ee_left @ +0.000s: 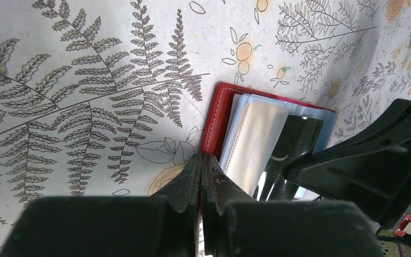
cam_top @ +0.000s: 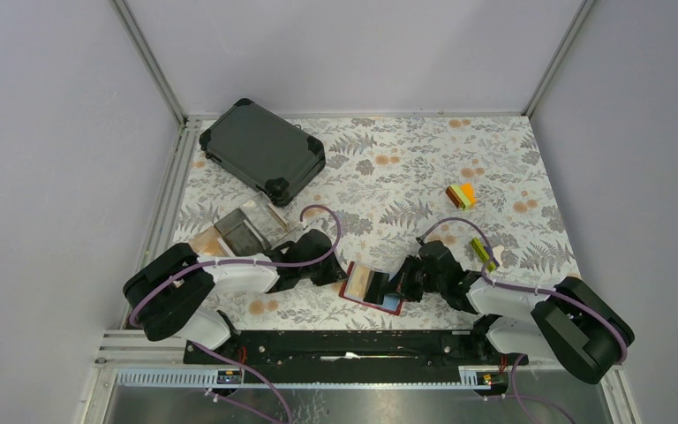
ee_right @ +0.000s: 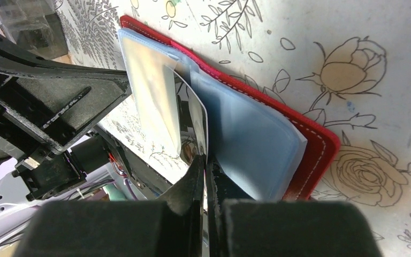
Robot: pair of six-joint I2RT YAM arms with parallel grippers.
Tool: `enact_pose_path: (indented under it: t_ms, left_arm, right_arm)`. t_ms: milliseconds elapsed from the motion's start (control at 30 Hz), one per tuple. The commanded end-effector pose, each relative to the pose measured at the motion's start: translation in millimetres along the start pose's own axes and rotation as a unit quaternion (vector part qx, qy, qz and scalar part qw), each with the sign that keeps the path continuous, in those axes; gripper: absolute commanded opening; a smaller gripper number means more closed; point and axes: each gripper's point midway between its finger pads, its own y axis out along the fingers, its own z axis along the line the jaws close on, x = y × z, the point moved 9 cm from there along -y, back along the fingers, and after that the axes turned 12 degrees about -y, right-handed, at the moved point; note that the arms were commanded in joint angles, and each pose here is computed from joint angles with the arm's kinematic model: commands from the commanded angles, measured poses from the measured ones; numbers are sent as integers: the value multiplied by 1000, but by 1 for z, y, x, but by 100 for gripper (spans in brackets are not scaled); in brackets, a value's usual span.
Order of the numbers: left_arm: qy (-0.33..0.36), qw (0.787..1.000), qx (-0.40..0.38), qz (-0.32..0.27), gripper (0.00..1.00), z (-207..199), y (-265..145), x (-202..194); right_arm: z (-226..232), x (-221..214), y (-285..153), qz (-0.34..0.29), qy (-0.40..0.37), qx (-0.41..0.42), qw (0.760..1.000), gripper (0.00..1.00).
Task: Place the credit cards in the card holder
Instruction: Insert the credit card into the card holder.
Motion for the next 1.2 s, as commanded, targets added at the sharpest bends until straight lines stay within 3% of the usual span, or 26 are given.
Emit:
enact_pose_path:
  t_ms: [0,267,733,1167]
  left_arm:
    - [5,1000,0,4,0,3,-2,-3]
    - [5,1000,2,3,0,3,-1,-3]
    - [6,1000,2,4,0,3,-1,-3]
    - [2,1000,4,1,0,4,-1,-3]
  right_arm:
    - [-26,-3,0,-35,10,-101,994,0]
    - [-31,-4,-5,-51,14,-117,992,0]
    - [-21,-8,9,-4,-4,-92,996,0]
    - [-28,-23,-9,10,13,-108,994,0]
